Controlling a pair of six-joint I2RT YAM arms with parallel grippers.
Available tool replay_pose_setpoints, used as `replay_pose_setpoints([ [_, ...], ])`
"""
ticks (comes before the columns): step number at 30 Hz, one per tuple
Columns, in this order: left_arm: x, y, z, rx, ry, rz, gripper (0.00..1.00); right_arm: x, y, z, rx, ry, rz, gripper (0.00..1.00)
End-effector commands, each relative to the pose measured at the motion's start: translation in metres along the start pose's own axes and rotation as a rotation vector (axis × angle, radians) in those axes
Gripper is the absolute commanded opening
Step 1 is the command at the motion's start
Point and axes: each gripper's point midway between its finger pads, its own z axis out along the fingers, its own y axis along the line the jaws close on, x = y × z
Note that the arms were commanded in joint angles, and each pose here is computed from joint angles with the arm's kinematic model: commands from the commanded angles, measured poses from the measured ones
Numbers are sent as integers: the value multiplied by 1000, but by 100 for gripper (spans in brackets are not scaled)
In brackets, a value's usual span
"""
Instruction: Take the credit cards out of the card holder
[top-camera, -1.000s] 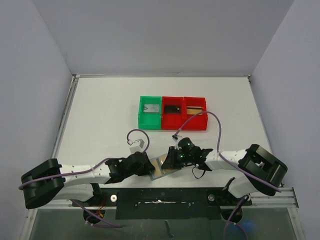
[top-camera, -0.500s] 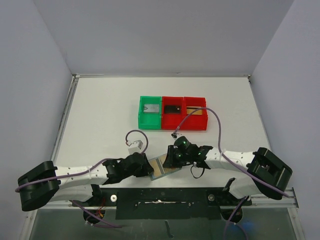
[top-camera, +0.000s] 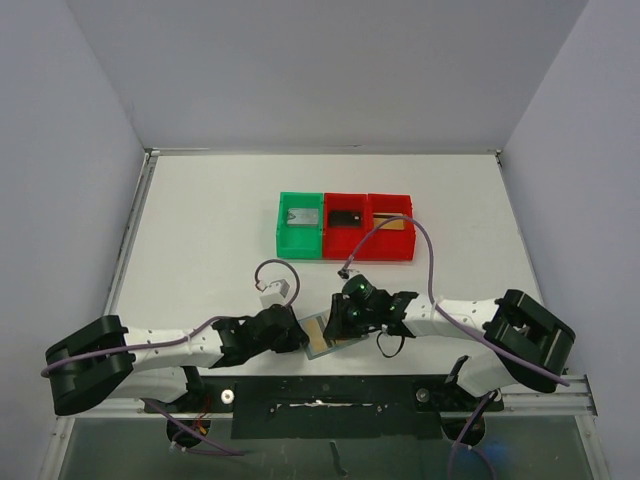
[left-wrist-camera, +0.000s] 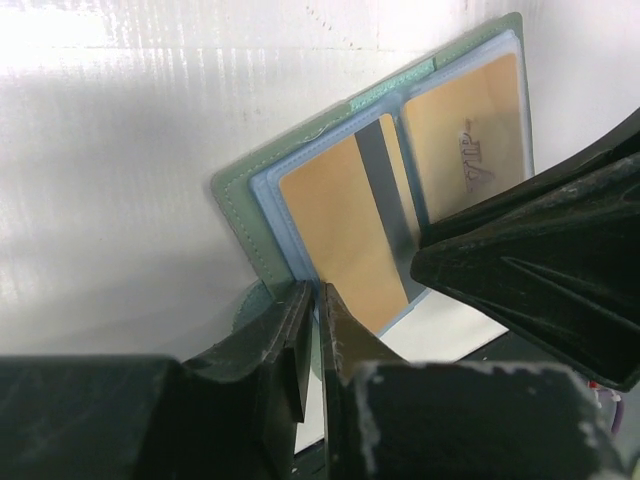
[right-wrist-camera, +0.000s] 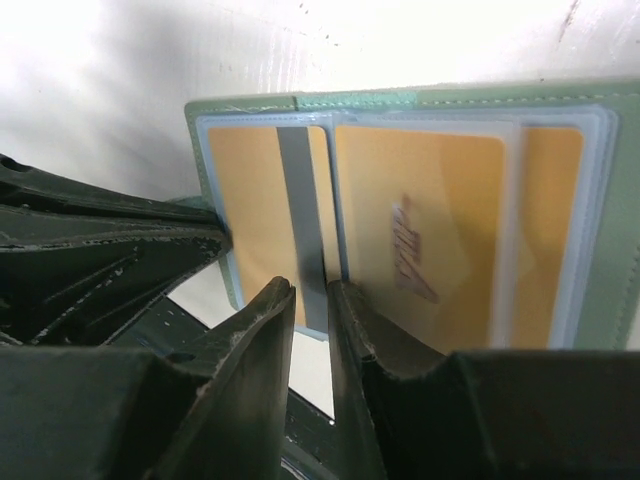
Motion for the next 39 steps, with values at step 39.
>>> replay_pose_setpoints([
  [39,9,-2,3,21,45,85,13,-24,5,-19,60,-85,-49,26],
])
